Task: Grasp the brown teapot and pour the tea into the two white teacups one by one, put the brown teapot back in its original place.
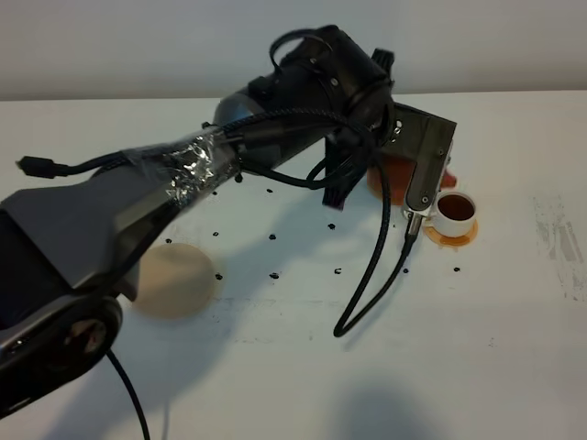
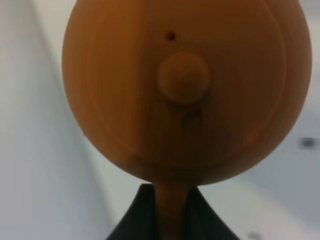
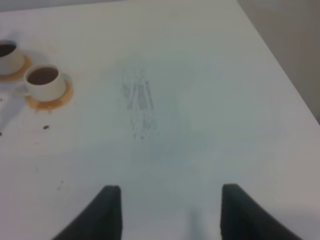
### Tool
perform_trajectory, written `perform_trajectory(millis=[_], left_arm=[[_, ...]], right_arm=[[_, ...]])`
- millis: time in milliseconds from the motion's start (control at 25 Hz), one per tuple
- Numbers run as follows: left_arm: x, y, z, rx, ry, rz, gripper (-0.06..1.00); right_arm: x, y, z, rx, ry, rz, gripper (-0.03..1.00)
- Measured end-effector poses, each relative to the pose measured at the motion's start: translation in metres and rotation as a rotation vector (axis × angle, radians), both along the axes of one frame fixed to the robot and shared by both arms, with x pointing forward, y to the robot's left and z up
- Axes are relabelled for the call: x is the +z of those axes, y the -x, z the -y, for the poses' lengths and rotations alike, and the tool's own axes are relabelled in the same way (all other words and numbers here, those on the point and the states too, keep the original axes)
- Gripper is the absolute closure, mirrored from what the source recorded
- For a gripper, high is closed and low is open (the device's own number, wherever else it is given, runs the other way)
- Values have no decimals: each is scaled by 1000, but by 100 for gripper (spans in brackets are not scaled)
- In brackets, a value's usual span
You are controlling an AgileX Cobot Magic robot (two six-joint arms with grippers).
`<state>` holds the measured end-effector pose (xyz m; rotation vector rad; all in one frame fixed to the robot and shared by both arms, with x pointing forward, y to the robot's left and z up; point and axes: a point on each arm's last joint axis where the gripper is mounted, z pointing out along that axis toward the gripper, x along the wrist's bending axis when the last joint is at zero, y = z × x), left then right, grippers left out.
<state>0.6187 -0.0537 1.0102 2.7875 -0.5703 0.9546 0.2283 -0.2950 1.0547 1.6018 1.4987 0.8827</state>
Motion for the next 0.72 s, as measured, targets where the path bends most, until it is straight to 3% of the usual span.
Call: perform_trajectory(millis=[160, 720], left_arm=[[0, 6, -6, 82, 32, -120, 87], [-36, 32, -42, 149, 53, -231, 87]], right_arm=[[0, 0, 0, 0, 0, 0, 53], [0, 0, 0, 0, 0, 0, 53]])
